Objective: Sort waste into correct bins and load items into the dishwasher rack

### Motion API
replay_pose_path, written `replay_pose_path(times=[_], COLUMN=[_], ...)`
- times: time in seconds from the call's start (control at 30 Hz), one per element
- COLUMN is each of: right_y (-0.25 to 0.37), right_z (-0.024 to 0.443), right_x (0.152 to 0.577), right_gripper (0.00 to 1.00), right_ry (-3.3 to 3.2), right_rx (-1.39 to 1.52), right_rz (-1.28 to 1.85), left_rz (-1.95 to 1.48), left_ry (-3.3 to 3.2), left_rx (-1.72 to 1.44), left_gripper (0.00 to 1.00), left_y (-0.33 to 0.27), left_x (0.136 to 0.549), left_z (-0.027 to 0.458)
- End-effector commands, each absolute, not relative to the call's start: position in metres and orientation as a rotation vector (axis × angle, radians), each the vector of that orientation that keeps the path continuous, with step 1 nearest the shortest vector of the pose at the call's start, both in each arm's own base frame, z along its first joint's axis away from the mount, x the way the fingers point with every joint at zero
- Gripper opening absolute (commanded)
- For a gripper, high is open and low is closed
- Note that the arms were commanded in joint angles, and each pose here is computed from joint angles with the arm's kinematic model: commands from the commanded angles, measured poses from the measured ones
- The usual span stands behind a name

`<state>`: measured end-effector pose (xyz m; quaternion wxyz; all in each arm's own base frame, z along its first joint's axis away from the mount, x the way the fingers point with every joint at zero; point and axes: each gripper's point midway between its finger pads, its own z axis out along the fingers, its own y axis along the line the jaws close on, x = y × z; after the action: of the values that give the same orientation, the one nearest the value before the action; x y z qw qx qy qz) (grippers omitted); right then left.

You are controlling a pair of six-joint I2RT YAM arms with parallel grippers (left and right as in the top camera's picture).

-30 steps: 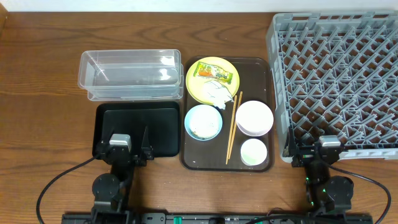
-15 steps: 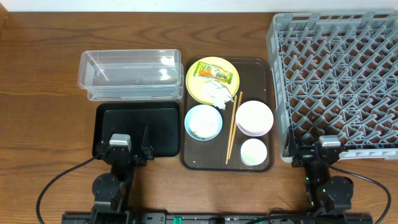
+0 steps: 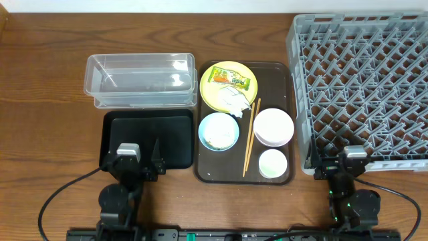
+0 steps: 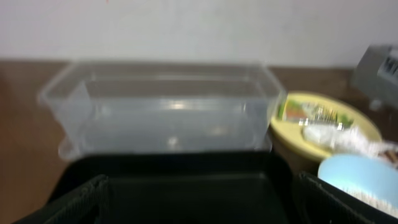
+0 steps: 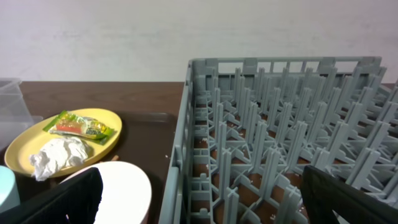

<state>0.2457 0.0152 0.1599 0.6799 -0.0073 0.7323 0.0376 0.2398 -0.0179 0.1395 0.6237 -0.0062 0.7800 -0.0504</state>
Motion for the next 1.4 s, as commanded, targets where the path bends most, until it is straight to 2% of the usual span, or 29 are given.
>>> replay_pose_path(times=[0.0,0.37,0.67,0.77,1.0,1.37], right_y=[0.014,0.005,0.006,0.006,0.014,0.014], right_z=[0.190,0.214,0.200,0.196,0.193,0.194], right_x=[0.243,0.260,0.278,0.282,0.287,0.288], right_gripper=[0.99,0.99,0.99,0.99,0.99,0.99], right_ry=[1.599,1.876,2.254,2.332,2.382,2.377], right_rx=[0.005,0.043,0.030,0.027,-0.001,-0.009], right_rz=[0.086,0.018,-0.013,-0.020,0.027,0.023], left_rz=[-0.118,-0.127,-0.185,-0.299,-0.483,-0.490], left_ry=[1.821,2.207,2.650,2.671,2.488,2.414], left_rx=[-0.043,-0.030,-0.021,-0.006,-0.095,0.146], left_gripper=[0.93,0.94,0.93,0.94,0.94,0.93], left_y=[-0.015,-0.022,-0.034,-0.049,-0.072,-0.155], left_x=[0.239,0.258,0.257,0.264,0.317,0.388], left_z=[0.159,0.190,0.194,0.198,0.217,0.198])
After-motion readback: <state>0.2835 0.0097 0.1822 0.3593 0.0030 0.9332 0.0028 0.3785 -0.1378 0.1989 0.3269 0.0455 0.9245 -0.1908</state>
